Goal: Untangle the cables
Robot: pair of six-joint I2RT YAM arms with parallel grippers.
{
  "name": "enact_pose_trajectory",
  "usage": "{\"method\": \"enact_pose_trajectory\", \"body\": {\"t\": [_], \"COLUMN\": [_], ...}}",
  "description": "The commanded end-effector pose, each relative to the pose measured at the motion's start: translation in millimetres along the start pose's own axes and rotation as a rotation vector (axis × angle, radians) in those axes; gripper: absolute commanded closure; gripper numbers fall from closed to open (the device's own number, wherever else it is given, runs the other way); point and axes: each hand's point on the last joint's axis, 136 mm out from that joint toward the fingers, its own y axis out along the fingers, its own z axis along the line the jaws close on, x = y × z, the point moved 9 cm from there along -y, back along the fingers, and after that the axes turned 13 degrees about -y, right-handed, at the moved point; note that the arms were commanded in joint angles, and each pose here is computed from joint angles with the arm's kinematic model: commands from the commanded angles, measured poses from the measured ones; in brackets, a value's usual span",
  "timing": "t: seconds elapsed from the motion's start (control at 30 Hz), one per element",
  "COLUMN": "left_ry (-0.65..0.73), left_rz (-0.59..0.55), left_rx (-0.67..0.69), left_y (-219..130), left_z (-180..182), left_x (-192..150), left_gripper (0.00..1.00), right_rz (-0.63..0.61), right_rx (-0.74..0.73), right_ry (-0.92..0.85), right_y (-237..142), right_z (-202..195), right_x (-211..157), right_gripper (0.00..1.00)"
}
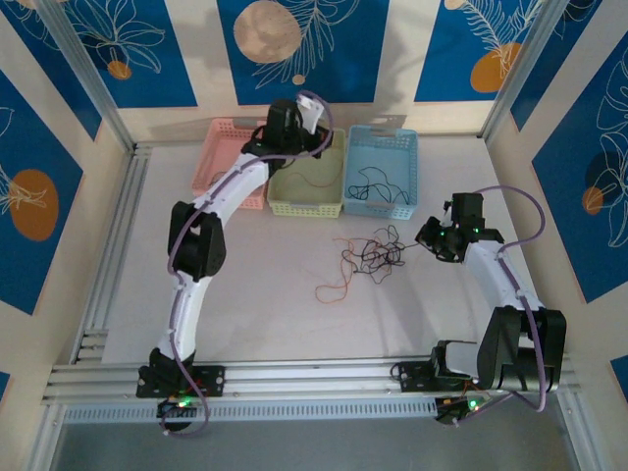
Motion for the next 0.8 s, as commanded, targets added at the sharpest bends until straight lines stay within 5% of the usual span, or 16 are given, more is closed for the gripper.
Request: {"method": "enact_pose_trajectory", "body": {"t": [0.0,0.4,0.57,0.77], "left_ry": [0.014,-0.104,-0.099,-0.079], "left_rz": [0.011,0.135,0.221,0.170], "left_rx": [0.069,0.337,0.369,0.334], "left_y": [-6.9,-32.2,-44.5,-96.1], "left_z": [9.9,40.6,37.0,2.7], "left_x": [-8.4,-37.8,-40.7,-14.5], "left_gripper": [1.00,0.99,0.54,0.31], "right_rz": [0.002,0.003,-0.001,-0.012], "right_rx": [0.044,0.051,0.058,0.099], "right_ry": [-0.016,-0.025,-0.028,-0.058], "right_y": [-0.5,-2.1,-3.9,-8.5], "right_z": [5.4,7.8,9.5,19.3], "right_x": [-1.3,-2.7,-2.2,-1.2], "right_gripper": [1.00,1.00,1.00,1.00]}}
